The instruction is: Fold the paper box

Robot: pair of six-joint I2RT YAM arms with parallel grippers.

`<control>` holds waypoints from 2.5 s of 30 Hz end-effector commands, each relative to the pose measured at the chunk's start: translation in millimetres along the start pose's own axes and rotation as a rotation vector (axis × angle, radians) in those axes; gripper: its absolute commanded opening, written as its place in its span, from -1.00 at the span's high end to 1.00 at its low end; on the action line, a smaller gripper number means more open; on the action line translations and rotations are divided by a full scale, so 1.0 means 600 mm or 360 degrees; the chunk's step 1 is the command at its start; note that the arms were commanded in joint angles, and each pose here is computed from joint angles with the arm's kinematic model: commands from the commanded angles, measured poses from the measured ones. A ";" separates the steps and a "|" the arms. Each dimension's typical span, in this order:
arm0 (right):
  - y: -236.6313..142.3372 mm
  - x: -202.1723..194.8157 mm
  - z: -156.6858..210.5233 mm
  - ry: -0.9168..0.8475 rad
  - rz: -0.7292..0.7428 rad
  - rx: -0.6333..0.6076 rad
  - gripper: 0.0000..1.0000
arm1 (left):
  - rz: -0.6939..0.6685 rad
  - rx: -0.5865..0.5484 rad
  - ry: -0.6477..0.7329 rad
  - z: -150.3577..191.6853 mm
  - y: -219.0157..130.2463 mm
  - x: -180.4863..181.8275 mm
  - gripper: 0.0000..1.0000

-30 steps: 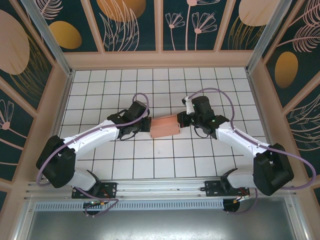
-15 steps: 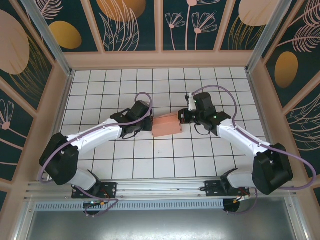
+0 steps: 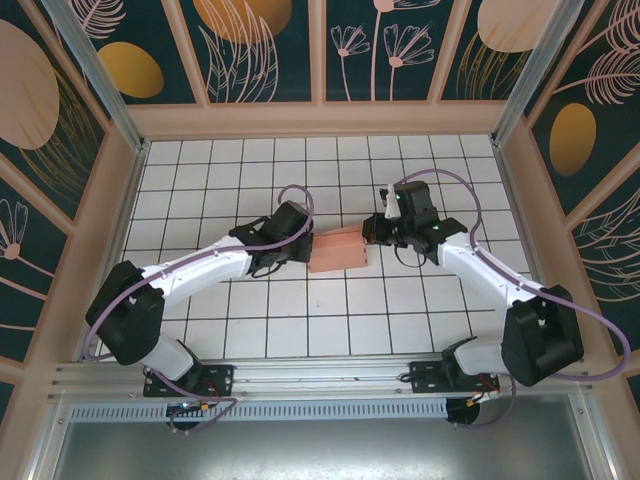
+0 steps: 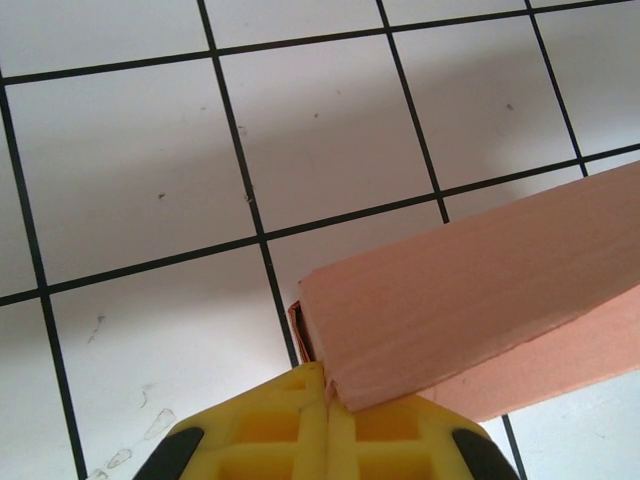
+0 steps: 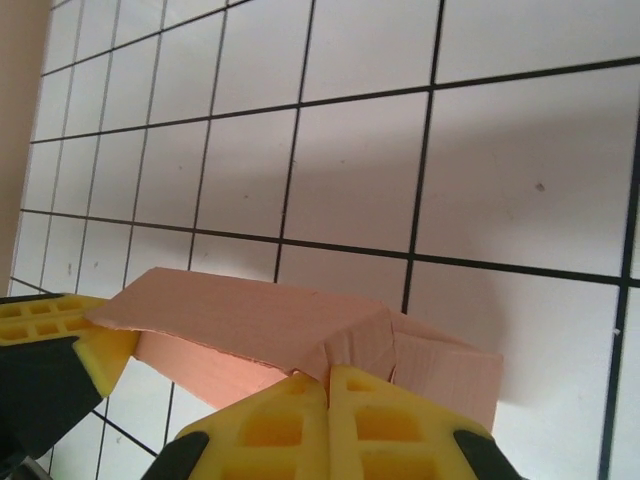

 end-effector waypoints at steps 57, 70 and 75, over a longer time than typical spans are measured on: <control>-0.008 -0.021 -0.017 0.0395 -0.0026 0.0074 1.00 | -0.0483 0.0420 0.0156 0.109 0.059 0.102 0.88; -0.001 -0.029 -0.006 0.0349 -0.0028 0.0041 1.00 | -0.0481 0.0416 0.0161 0.110 0.060 0.103 0.88; -0.007 -0.037 0.004 -0.0026 0.0140 0.0008 0.87 | -0.0485 0.0419 0.0161 0.110 0.060 0.104 0.88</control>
Point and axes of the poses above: each hand's point on the last joint's axis, 136 mm out from that joint toward the fingers, its own y axis out along the fingers, its own x axis along the line the jaws close on, z = x × y, the point moved 5 cm from there along -y, back along the fingers, and after that the axes turned 15 degrees about -y, right-handed, at the moved point
